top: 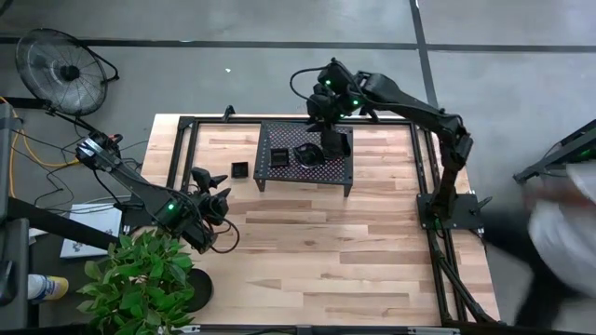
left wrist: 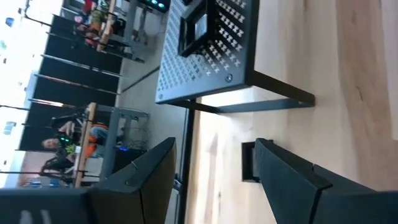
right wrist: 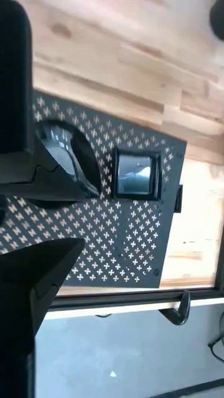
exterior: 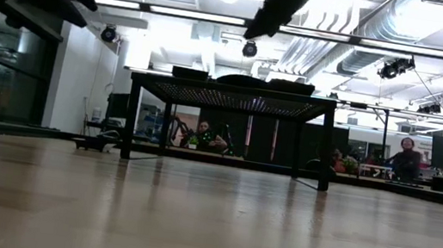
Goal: Pick & Place Mini shaped plates
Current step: Stack the square plate on the square plates on the shelf
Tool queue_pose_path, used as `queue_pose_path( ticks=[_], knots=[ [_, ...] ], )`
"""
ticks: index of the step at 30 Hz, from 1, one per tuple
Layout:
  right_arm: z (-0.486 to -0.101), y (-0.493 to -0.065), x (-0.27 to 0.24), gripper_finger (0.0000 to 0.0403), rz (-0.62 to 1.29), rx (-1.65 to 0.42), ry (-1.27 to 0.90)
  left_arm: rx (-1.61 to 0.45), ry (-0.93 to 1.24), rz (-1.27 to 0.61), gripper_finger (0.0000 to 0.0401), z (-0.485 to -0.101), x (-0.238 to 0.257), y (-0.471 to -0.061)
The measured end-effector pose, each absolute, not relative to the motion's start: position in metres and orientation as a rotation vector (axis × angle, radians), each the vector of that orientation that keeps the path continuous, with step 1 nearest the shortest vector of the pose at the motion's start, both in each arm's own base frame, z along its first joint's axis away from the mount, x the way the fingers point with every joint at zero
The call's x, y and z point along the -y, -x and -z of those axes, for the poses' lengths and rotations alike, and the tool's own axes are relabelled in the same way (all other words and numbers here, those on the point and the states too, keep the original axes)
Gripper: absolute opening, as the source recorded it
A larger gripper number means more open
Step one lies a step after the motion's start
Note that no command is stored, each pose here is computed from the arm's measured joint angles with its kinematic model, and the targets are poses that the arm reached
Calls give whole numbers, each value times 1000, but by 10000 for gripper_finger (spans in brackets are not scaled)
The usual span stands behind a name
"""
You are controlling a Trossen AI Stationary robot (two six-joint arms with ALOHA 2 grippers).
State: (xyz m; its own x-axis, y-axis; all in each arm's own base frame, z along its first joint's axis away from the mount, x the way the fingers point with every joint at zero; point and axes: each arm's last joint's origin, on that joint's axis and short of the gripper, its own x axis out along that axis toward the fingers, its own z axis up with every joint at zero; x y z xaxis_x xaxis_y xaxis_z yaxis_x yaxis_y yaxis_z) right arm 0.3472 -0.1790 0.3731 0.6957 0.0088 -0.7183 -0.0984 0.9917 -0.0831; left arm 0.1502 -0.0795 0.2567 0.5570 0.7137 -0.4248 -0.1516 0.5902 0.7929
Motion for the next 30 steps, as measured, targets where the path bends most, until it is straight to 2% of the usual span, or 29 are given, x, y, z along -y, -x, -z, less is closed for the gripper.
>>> queue_pose_path(
  ticks=[9,15,21,26,30],
  knots=[
    [-395,-338,151,103,-51,-766,33,-827,-730,-576,213,-256,80,-151],
    [-398,-354,121,103,-34,-737,-64,-801,-664,-602,213,-256,80,-151],
    [-399,-369,78,103,-32,-729,-32,-778,-631,-623,213,-256,80,-151],
    [-387,-381,41,103,-88,-716,11,-743,-637,-649,213,-258,80,-151],
    [-361,-388,15,103,-78,-689,57,-738,-618,-680,213,-258,77,-150]
  ],
)
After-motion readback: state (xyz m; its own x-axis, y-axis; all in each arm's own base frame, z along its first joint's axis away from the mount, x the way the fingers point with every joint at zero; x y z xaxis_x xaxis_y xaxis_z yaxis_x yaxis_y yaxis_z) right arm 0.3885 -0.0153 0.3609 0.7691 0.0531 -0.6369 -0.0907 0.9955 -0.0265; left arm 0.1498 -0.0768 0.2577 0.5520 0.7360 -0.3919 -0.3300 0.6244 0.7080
